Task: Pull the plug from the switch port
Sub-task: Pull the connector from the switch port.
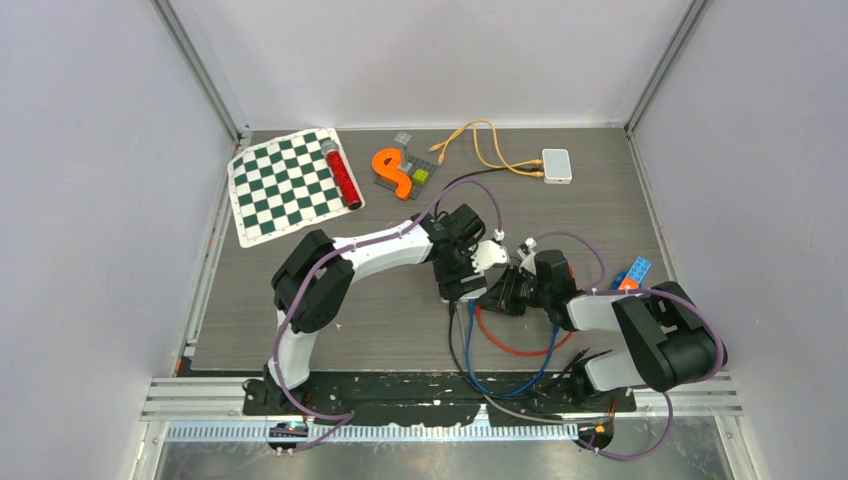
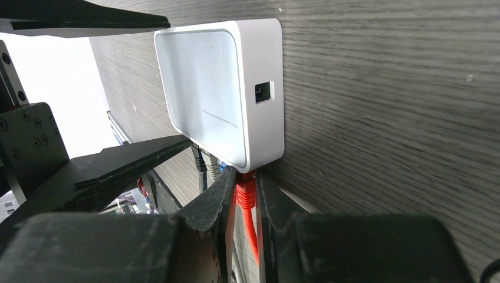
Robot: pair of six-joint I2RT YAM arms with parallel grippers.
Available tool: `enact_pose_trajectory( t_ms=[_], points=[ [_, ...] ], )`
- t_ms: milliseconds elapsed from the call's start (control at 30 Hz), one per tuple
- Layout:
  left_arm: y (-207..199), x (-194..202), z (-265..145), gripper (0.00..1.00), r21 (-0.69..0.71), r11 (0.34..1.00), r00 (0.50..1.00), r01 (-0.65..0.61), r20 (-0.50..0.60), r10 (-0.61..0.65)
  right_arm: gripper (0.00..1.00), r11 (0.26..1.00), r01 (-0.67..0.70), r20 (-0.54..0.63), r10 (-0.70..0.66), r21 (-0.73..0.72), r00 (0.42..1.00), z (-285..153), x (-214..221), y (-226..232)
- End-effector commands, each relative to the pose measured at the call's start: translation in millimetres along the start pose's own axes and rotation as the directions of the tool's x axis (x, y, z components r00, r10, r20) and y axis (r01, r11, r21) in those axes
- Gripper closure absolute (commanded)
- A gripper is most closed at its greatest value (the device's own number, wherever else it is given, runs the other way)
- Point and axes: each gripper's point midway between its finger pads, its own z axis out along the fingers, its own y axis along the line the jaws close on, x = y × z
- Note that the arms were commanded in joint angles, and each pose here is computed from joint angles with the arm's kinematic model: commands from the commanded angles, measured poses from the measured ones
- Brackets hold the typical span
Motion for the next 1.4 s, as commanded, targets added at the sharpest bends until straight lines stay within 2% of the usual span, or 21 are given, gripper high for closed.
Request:
enact_pose_trajectory(
  t_ms=[0,233,367,433,800,1200,1367],
  points=[
    [-12,4,16,0.48,0.061,0.995,0.997,0.076,0.009,-0.077,0.94,0.992,-0.030,-0.045,0.036,0.122,0.998,0,16,-28],
    [-18,6,15,0.48,0.092,0.993,0.997,0.073,0.014,-0.075,0.68,0.988,-0.079,0.021,0.077,0.131,0.997,2,5,-27],
    [-20,7,15,0.48,0.098,0.993,0.997,0.072,0.017,-0.074,0.63,0.984,-0.091,0.054,0.084,0.151,0.995,3,-2,-29],
    [-20,7,15,0.48,0.100,0.992,0.997,0.070,0.017,-0.072,0.64,0.984,-0.092,0.061,0.084,0.156,0.995,4,-4,-29],
    [-19,9,14,0.48,0.093,0.994,0.998,0.060,0.007,-0.061,0.94,0.984,-0.080,0.055,0.072,0.157,0.996,3,-2,-31],
    [-14,15,16,0.48,0.066,0.996,0.998,0.064,-0.025,-0.063,0.95,0.995,-0.035,-0.069,0.042,0.090,0.997,3,20,-25],
    [-13,17,16,0.48,0.059,0.996,0.997,0.065,-0.035,-0.063,0.95,0.993,-0.042,-0.054,0.048,0.111,0.997,1,22,-30]
  ],
)
